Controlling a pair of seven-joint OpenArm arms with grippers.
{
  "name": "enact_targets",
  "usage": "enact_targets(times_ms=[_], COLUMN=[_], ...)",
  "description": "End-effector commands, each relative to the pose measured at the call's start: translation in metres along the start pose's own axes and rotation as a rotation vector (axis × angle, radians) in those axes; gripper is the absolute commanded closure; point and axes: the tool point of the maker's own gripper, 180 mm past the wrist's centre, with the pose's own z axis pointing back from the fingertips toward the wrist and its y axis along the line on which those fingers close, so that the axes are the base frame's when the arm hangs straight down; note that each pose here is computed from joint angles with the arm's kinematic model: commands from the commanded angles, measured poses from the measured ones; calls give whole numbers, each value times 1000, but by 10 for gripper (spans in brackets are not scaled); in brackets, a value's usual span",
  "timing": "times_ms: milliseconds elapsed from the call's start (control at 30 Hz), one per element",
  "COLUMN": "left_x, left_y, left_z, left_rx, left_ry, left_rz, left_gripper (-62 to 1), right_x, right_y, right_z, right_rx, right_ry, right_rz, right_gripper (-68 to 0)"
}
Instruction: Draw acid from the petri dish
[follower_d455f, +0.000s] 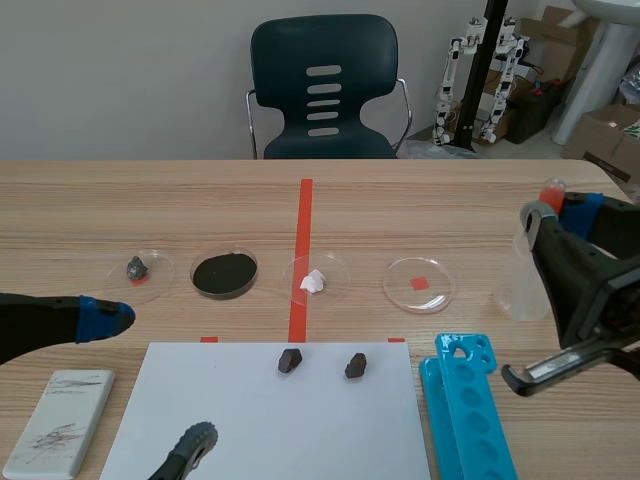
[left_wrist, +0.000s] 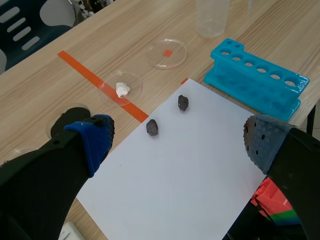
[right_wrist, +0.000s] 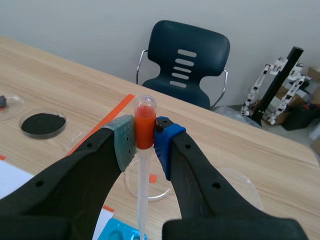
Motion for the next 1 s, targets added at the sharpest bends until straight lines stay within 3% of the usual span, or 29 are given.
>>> enact_targets(times_ms=[0, 167, 300, 467, 700, 833, 967], left_x=[5, 5, 5, 5, 5, 5, 5], left_y=[1, 1, 1, 1, 1, 1, 1], left_z=[0, 0, 0, 0, 0, 0, 0], left_rx=[7, 7, 7, 7, 7, 7, 7], left_ry=[-23, -23, -23, -23, -23, -23, -23], left_rz=[10, 10, 10, 10, 10, 10, 10], left_gripper=[-542, -542, -542, -542, -542, -542, -542], right_x=[16, 29, 24, 6, -16, -23, -32], right_y=[-9, -32, -53, -67, -65, -52, -43], right_z=[-13, -41, -60, -82, -116, -132, -143], right_rx=[-22, -67, -103, -77, -52, 1, 3], right_ry=[-62, -128, -166, -179, -173, -181, -166], right_rz=[15, 52, 13, -26, -87, -129, -135], right_gripper=[-96, -96, -96, -96, -96, -96, -96])
